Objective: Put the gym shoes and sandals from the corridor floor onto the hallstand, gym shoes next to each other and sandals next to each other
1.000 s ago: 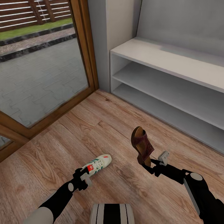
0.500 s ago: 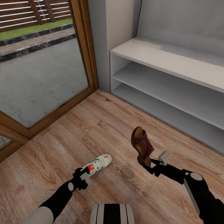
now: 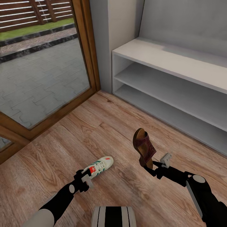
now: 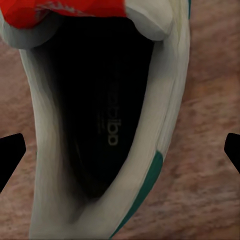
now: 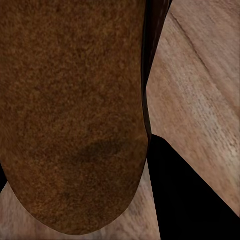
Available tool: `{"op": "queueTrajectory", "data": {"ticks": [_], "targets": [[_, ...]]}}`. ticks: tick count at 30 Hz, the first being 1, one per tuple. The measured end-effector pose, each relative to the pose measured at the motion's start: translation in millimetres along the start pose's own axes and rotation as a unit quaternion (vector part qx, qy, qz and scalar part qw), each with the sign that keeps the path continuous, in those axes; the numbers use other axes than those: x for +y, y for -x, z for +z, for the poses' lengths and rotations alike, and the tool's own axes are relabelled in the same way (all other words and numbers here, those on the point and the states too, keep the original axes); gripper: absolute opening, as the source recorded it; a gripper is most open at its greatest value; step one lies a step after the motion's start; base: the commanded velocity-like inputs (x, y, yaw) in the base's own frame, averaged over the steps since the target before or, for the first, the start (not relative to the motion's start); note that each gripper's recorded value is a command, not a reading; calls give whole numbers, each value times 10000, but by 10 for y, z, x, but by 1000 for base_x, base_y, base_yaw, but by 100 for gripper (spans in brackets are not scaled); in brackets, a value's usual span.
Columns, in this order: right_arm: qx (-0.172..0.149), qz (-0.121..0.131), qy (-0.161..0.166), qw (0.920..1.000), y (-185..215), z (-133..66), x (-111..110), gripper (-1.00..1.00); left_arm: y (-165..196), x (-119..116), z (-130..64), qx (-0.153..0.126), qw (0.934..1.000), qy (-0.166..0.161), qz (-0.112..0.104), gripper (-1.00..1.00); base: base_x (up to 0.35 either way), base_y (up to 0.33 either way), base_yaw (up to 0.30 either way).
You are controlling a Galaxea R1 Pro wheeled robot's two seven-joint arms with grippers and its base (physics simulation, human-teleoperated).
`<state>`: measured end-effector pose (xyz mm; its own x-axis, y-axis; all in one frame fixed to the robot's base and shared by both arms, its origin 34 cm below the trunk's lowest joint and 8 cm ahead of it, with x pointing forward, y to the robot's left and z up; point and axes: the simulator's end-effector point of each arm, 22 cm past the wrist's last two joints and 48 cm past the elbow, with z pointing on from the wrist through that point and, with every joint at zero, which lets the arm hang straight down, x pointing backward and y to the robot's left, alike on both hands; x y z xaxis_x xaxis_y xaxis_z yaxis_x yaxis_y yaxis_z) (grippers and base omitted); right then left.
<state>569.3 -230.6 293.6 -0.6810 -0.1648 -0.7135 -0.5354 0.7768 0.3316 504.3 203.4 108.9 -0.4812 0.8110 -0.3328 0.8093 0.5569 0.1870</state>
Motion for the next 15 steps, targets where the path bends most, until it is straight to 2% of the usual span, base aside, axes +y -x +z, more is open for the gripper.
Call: {"op": "queueTrajectory", "data": {"ticks": [9, 15], "targets": [[98, 71, 20, 9999, -128, 51, -13, -100, -42, -66, 59, 19, 10000, -55, -13, 100, 0, 0, 5], [96, 75, 20, 9999, -127, 51, -13, -100, 3, -22, 50, -30, 10000, -2, -2, 100, 0, 0, 0]]}}
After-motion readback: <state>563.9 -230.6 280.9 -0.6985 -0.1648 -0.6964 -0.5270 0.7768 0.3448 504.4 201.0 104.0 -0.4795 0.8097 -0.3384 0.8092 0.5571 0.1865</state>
